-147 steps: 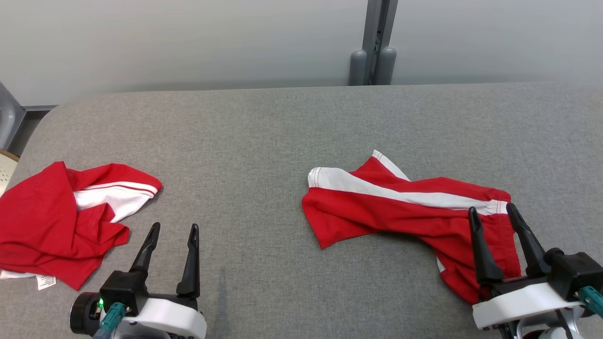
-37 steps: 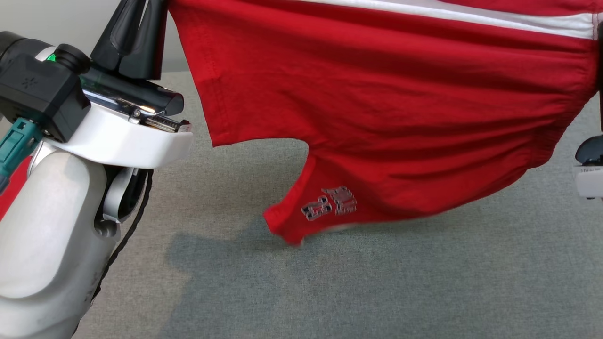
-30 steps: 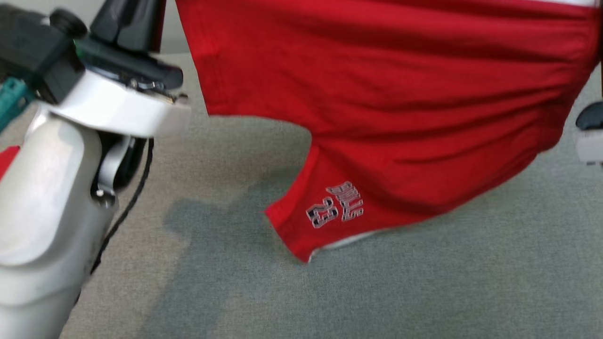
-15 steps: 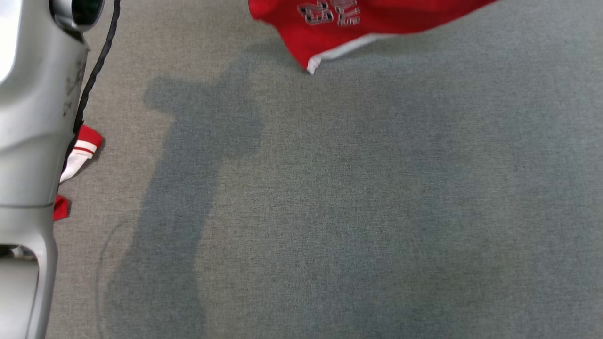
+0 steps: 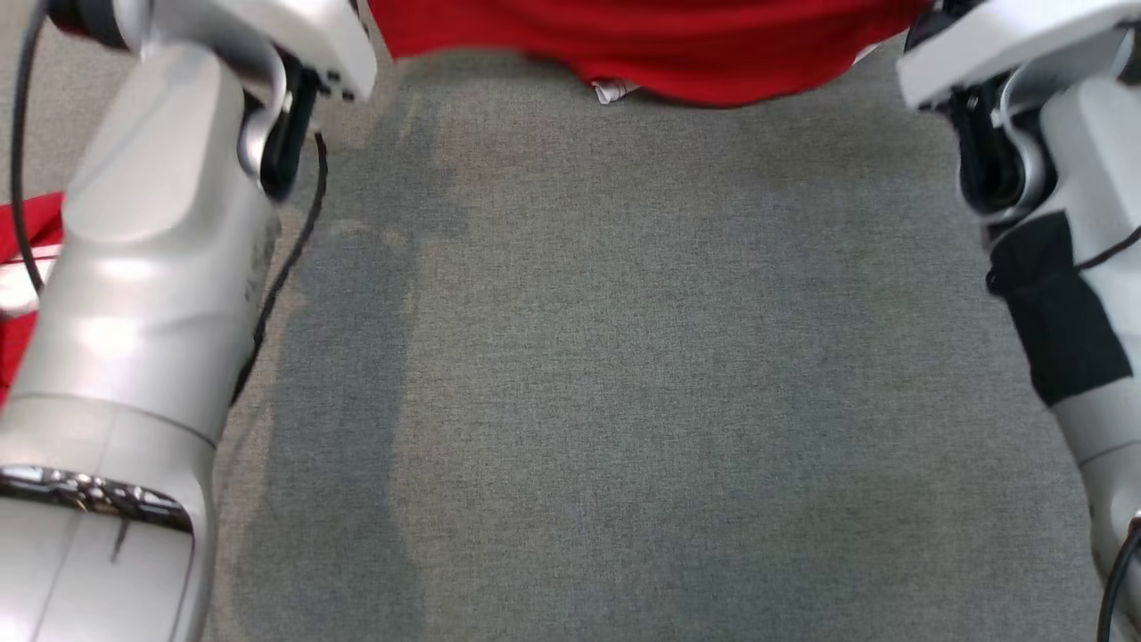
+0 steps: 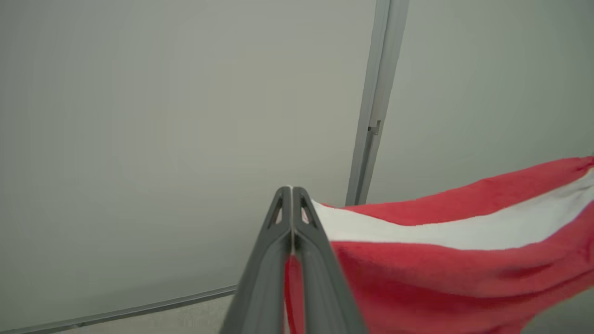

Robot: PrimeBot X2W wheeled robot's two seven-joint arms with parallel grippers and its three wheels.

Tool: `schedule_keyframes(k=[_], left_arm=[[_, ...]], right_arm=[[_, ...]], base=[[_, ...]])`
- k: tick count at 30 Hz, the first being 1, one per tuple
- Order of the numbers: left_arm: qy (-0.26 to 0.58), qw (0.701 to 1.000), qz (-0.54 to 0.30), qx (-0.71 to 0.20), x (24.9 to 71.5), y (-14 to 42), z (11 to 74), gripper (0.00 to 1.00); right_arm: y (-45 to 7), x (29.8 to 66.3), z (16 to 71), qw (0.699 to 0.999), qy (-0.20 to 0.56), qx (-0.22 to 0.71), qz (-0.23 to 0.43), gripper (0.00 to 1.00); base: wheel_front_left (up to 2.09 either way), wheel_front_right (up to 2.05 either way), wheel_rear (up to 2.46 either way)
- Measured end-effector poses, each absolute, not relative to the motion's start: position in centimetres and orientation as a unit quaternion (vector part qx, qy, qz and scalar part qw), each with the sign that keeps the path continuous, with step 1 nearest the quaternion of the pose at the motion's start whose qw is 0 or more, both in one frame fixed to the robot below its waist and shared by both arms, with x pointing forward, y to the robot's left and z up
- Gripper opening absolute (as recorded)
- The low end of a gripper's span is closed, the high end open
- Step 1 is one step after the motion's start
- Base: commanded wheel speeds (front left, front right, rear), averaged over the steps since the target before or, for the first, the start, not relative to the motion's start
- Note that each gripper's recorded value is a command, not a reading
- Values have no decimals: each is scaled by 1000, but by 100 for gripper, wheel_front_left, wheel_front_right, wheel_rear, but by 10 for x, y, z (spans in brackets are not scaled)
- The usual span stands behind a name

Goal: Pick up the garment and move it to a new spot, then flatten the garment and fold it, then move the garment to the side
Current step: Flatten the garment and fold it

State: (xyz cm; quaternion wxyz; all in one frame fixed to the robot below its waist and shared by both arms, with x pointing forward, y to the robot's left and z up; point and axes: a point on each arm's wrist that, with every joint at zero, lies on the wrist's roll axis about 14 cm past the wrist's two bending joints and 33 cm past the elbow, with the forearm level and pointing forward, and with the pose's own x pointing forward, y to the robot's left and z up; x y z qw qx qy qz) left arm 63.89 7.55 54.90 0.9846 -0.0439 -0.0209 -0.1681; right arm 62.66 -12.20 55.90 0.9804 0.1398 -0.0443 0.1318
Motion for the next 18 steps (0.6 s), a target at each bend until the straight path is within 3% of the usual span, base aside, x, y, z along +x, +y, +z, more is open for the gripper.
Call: schedule_keyframes(k=[9, 18], left_arm=[[33, 984, -151, -92, 591, 83, 488, 0], [12, 983, -158, -97, 501, 87, 479, 0]], right_arm=[[-131, 576, 489, 978, 25, 174, 113, 0], [-135, 483, 454, 967, 60, 232, 90, 0]], base=[[0, 0, 0], [0, 0, 0]])
